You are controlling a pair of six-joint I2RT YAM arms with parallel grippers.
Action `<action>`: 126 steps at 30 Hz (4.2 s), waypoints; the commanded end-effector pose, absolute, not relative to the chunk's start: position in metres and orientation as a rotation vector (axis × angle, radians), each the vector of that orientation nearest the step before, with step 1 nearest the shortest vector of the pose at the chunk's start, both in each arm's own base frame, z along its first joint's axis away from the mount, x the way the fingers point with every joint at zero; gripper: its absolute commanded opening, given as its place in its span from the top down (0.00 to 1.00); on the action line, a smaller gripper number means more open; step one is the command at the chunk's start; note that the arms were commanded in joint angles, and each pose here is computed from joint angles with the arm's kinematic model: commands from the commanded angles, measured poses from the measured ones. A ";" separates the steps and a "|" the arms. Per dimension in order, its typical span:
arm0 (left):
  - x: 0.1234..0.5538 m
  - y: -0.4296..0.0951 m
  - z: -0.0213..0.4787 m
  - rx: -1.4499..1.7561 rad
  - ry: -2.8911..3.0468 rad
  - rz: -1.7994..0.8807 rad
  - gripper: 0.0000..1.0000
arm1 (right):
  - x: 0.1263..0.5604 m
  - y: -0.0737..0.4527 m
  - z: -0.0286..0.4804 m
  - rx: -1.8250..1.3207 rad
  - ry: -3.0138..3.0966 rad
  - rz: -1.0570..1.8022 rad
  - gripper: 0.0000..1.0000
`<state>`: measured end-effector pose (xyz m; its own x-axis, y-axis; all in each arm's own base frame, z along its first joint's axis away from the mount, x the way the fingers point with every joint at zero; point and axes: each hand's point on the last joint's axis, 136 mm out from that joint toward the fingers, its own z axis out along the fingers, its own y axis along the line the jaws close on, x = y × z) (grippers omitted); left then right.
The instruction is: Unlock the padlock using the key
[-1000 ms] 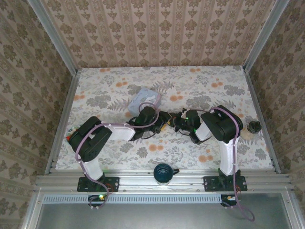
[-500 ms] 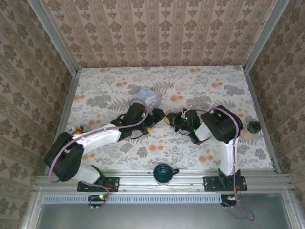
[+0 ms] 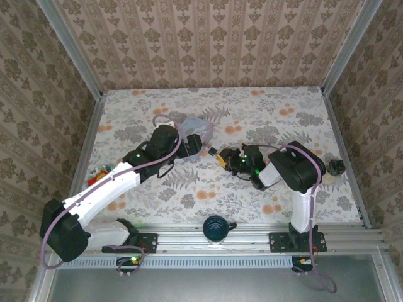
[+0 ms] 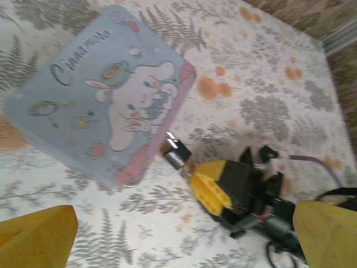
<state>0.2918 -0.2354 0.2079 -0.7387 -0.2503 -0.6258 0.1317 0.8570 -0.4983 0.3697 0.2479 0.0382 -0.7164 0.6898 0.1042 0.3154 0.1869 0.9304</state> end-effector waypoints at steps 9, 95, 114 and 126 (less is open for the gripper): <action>0.305 -0.199 0.192 -0.021 2.312 -0.400 0.00 | 0.326 0.207 0.045 0.750 2.399 0.959 0.57; 0.407 -0.183 0.072 0.058 2.544 -0.419 0.57 | 0.419 0.274 0.013 -0.545 2.633 0.271 0.79; 0.396 -0.190 0.147 0.131 2.373 -0.289 0.01 | 0.382 0.277 0.031 -0.402 2.659 0.508 1.00; 0.377 -0.221 0.119 0.304 2.408 -0.059 0.00 | 0.349 0.268 0.033 -0.072 2.685 0.681 1.00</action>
